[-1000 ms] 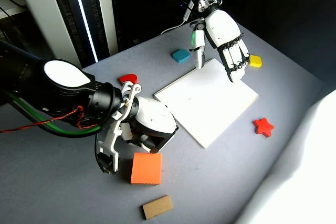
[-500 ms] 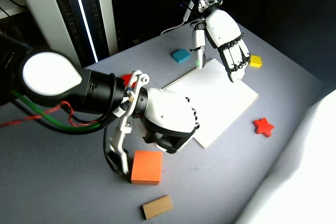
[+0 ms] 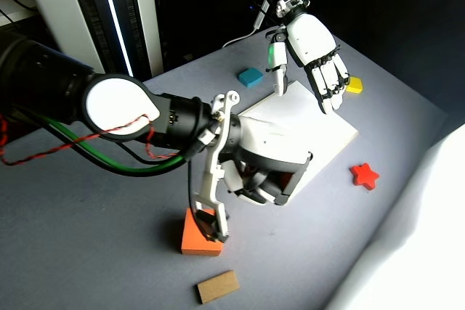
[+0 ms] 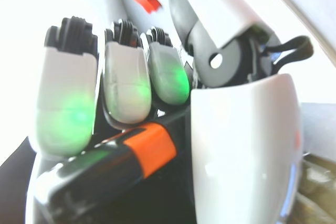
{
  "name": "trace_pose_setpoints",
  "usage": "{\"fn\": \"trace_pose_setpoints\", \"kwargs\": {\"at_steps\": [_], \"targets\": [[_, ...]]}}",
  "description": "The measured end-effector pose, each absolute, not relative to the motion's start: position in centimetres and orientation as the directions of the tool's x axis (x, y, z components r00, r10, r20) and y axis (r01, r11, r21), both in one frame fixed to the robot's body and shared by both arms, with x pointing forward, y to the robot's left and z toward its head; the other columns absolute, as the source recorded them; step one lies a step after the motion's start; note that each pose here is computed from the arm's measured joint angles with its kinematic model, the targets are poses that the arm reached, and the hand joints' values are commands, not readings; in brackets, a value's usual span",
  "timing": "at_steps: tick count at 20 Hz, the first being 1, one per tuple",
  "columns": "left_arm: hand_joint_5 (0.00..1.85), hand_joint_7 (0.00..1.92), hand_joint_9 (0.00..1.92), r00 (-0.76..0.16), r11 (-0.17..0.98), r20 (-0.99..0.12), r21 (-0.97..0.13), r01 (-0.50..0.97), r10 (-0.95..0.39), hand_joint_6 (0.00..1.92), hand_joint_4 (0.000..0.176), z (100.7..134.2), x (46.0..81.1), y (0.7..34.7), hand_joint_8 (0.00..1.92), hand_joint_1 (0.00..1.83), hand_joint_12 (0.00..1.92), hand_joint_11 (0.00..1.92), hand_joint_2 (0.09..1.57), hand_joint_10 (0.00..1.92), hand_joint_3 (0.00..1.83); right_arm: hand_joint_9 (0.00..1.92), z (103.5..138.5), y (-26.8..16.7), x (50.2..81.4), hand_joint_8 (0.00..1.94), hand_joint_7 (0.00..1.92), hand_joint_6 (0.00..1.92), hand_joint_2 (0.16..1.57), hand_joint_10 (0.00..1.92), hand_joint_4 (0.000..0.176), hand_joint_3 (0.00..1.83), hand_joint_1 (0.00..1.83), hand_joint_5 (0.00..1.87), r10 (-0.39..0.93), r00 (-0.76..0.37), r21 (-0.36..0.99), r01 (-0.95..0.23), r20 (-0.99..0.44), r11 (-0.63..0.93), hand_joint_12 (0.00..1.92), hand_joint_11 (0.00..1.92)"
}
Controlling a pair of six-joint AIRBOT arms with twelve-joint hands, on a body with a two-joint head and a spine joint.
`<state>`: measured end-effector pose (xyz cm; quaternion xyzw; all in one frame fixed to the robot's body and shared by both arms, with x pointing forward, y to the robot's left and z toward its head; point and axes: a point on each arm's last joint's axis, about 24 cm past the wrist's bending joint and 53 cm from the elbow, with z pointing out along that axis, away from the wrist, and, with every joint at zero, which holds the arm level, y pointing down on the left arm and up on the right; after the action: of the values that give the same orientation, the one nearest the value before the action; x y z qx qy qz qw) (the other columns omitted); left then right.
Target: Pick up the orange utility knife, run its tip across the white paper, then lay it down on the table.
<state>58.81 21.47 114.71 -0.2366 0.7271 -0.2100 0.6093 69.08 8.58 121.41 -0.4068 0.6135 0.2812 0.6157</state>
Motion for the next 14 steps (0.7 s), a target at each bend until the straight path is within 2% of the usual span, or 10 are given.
{"fn": "trace_pose_setpoints", "kwargs": {"at_steps": [4, 7, 14], "targets": [[0.14, 0.21, 0.28, -0.145, 0.8, -0.787, -0.593, -0.091, -0.6, 0.0, 0.04, 114.7, 58.8, 21.6, 0.0, 0.18, 0.93, 0.0, 1.3, 0.0, 0.0, 1.72, 121.9, 10.2, 69.0, 1.94, 1.61, 1.92, 1.02, 1.92, 0.176, 0.53, 1.49, 1.39, -0.117, 0.201, -0.233, -0.842, -0.973, 0.487, 1.92, 1.79], [0.15, 0.21, 0.27, -0.147, 0.803, -0.79, -0.589, -0.09, -0.595, 0.0, 0.04, 114.6, 58.8, 21.6, 0.0, 0.16, 0.92, 0.0, 1.3, 0.0, 0.0, 1.71, 121.4, 11.4, 69.0, 1.94, 1.6, 1.92, 1.02, 1.92, 0.176, 0.52, 1.47, 1.38, -0.096, 0.239, -0.255, -0.84, -0.966, 0.478, 1.92, 1.78], [0.15, 0.23, 0.27, -0.141, 0.805, -0.792, -0.586, -0.095, -0.594, 0.0, 0.041, 114.5, 59.0, 21.9, 0.01, 0.18, 0.93, 0.0, 1.3, 0.0, 0.0, 1.71, 120.9, 16.4, 66.0, 1.94, 1.6, 1.92, 1.03, 1.92, 0.176, 0.5, 1.48, 1.39, 0.037, 0.326, -0.283, -0.867, -0.945, 0.41, 1.92, 1.78]]}}
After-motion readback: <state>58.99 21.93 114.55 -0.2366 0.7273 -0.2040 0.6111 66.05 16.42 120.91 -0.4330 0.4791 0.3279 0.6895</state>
